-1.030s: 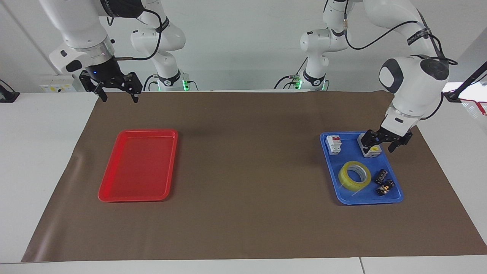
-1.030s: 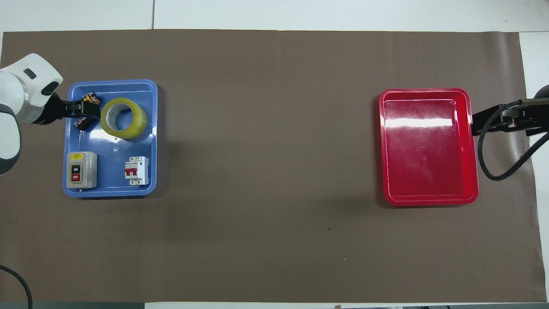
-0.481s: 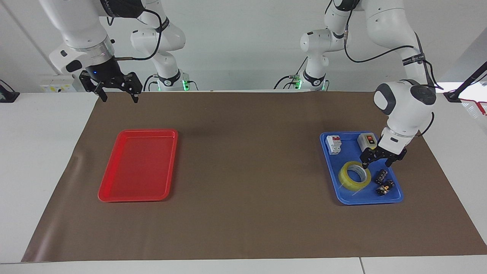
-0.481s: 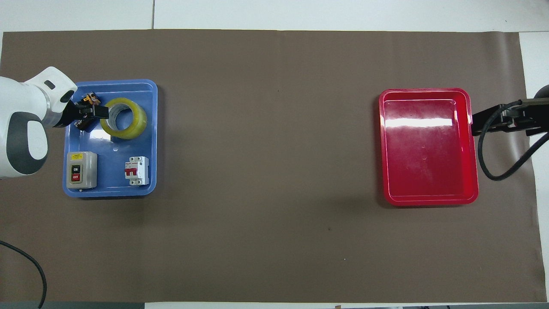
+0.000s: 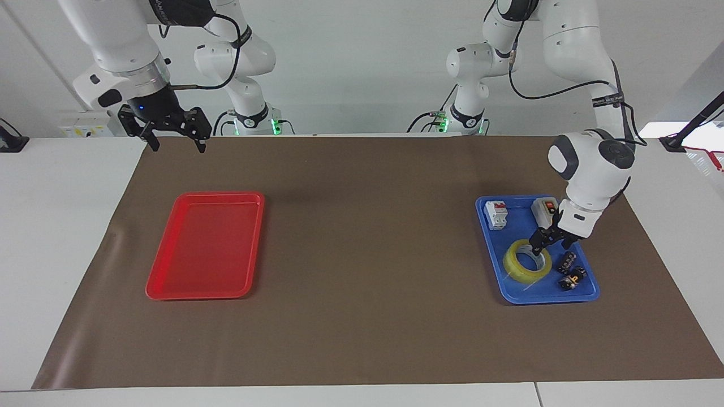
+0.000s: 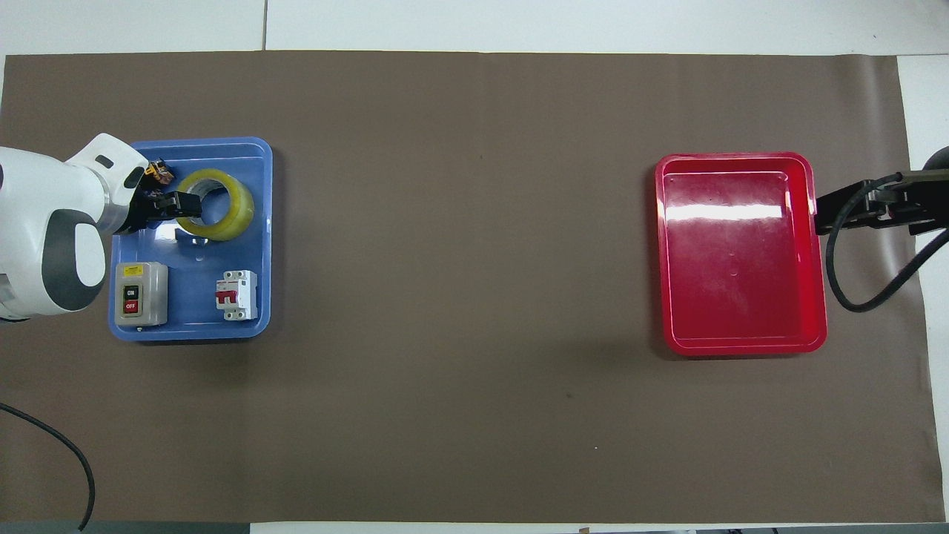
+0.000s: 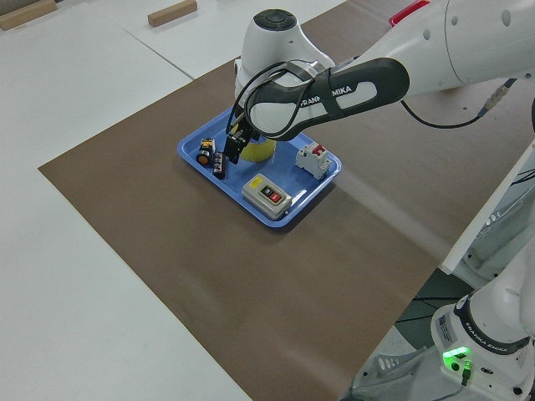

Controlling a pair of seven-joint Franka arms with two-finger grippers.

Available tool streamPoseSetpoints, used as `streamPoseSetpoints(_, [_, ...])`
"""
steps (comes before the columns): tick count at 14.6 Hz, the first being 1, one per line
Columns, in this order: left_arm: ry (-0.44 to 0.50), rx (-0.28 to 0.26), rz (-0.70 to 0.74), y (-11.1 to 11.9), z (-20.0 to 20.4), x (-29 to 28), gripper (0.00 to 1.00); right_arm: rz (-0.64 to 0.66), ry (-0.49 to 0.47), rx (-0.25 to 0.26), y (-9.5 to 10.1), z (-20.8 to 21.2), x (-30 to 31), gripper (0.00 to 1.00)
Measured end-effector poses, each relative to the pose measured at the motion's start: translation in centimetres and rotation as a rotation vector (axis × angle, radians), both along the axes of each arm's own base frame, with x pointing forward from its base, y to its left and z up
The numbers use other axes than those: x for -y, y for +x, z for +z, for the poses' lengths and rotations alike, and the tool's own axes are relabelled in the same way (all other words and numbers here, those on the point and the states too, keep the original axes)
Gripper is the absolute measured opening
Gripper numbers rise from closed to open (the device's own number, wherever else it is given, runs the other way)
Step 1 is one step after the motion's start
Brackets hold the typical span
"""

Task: Place and move tape with both arms
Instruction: 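Lower the left gripper onto the yellow tape roll and grasp it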

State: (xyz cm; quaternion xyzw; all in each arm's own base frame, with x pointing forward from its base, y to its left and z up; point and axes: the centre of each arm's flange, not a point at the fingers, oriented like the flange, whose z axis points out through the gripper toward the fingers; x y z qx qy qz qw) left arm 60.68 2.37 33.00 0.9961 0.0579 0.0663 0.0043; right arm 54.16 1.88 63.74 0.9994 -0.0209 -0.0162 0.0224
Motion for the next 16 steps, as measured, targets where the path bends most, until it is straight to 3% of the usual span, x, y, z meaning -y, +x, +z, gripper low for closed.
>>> streamPoseSetpoints(5, [-0.004, 0.000, 0.022, -0.1, -0.2, 0.3, 0.90, 0.000, 0.000, 0.000, 0.0, 0.0, 0.0, 1.00])
streamPoseSetpoints(6, [-0.007, 0.006, 0.038, -0.1, -0.2, 0.7, 0.82, 0.000, 0.000, 0.000, 0.0, 0.0, 0.0, 1.00])
streamPoseSetpoints(8, [-0.013, 0.015, 0.069, 0.0, -0.2, 1.1, 0.55, 0.000, 0.000, 0.000, 0.0, 0.0, 0.0, 1.00])
streamPoseSetpoints(11, [-0.018, 0.022, 0.097, 0.0, -0.1, 1.3, 0.22, 0.000, 0.000, 0.000, 0.0, 0.0, 0.0, 1.00])
streamPoseSetpoints(16, [-0.017, 0.019, 0.098, 0.2, 1.1, 1.2, 0.21, 0.000, 0.000, 0.000, 0.0, 0.0, 0.0, 1.00])
